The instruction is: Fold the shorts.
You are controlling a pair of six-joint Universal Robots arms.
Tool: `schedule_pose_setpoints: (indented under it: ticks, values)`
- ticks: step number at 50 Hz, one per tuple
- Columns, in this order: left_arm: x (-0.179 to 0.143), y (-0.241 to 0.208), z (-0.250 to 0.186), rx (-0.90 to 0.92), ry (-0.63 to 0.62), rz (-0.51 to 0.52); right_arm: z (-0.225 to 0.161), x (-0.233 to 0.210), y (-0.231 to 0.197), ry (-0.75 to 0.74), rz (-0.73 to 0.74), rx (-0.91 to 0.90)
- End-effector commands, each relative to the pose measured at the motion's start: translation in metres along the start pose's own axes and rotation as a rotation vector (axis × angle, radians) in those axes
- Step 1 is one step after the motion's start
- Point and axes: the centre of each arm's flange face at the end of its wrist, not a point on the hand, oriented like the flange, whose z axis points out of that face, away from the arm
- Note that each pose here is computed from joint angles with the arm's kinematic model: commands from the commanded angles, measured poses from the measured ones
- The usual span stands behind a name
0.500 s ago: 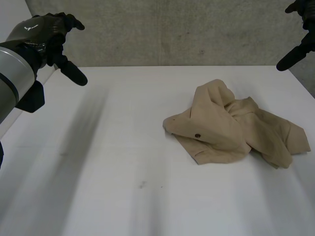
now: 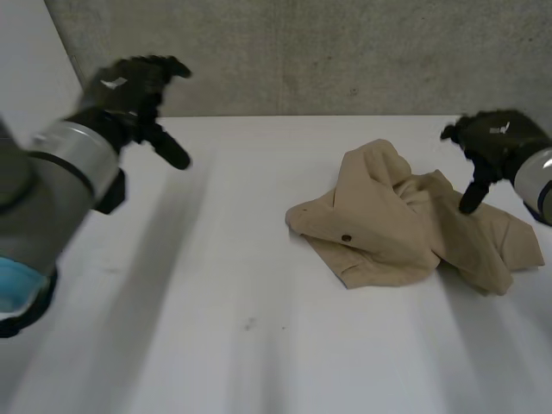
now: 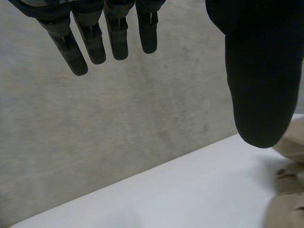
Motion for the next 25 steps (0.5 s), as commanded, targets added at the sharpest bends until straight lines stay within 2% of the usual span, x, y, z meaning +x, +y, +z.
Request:
schedule_pose_setpoints:
  ticks: [1,5,9,17,25]
  values:
    - [0.062,0.066,0.021,-0.058,0.166,0.016,0.009,0.005,0.060,-0.009,0.099,-0.172]
    - [0.103,0.107,0.036,-0.095,0.248,0.058,0.010,-0.003,0.082,-0.031,0.148,-0.177]
    - [0.123,0.131,0.052,-0.104,0.271,0.070,0.012,-0.007,0.090,-0.041,0.157,-0.130]
    - [0.148,0.167,0.069,-0.126,0.305,0.078,0.015,-0.011,0.096,-0.027,0.141,-0.096]
    - [0.163,0.180,0.079,-0.092,0.322,0.076,0.020,-0.010,0.098,0.003,0.127,-0.057]
